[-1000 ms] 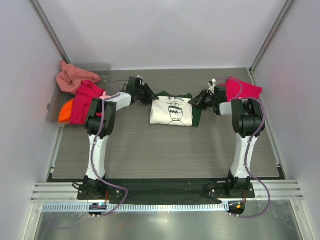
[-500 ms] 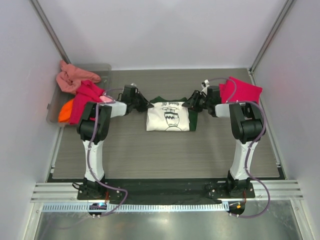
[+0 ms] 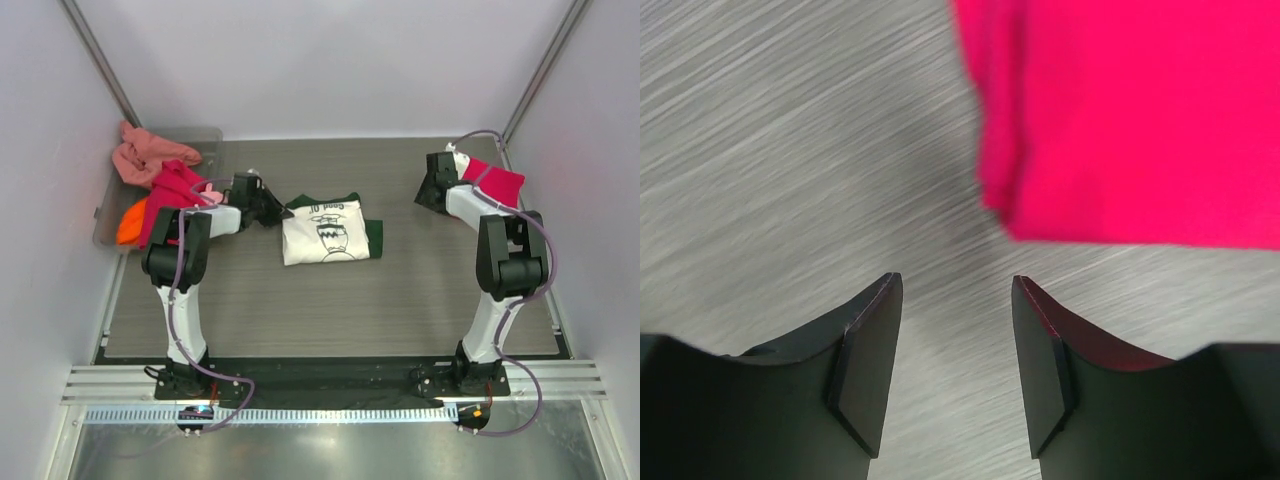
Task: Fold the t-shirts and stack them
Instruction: Fold the tshirt
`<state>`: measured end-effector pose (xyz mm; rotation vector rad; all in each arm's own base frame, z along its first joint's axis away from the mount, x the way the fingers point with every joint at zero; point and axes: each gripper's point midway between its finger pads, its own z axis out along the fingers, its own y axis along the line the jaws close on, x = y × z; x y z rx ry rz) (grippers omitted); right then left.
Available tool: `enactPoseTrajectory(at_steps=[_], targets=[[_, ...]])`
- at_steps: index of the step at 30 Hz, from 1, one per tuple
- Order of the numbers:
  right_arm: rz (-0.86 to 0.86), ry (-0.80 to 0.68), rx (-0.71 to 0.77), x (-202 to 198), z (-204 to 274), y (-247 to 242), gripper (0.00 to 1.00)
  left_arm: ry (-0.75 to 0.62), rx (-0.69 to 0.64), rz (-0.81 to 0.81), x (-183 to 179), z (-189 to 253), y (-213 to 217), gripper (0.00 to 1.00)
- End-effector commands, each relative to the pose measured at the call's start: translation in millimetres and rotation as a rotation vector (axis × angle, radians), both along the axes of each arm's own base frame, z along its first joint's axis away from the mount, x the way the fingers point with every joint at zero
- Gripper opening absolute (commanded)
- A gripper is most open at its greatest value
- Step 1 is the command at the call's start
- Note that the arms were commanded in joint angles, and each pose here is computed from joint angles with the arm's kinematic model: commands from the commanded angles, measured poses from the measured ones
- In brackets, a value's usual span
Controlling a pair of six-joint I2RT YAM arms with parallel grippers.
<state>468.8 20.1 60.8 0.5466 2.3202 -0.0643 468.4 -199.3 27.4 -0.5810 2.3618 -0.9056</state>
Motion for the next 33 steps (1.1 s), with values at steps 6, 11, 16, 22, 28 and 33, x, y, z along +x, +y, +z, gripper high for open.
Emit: enactPoseTrajectory(at_steps=[6,11,16,22,28,33], targets=[[-0.137,0.097,-0.338,11.5,6.7,-42.1,0.56,-0.052,0.058,-0.015,6.6,23.9,9.5,0.00],[-0.145,0.147,-0.416,24.8,-0.1,-47.7,0.55,-0.051,0.045,-0.026,8.3,26.3,6.9,0.00],[-0.130,0.179,-0.471,37.6,-5.8,-43.9,0.49,-0.047,0.045,-0.029,9.6,25.8,8.1,0.00],[-0.132,0.234,-0.491,22.6,-15.7,-45.1,0.17,-0.036,0.042,-0.034,7.9,21.4,8.7,0.00],[-0.082,0.232,-0.460,-3.3,-8.2,-22.5,0.01,-0.024,0.040,-0.041,5.0,16.5,8.1,0.00],[-0.012,0.248,-0.493,-66.6,-7.0,5.4,0.01,-0.007,0.034,-0.050,2.1,11.1,6.8,0.00]])
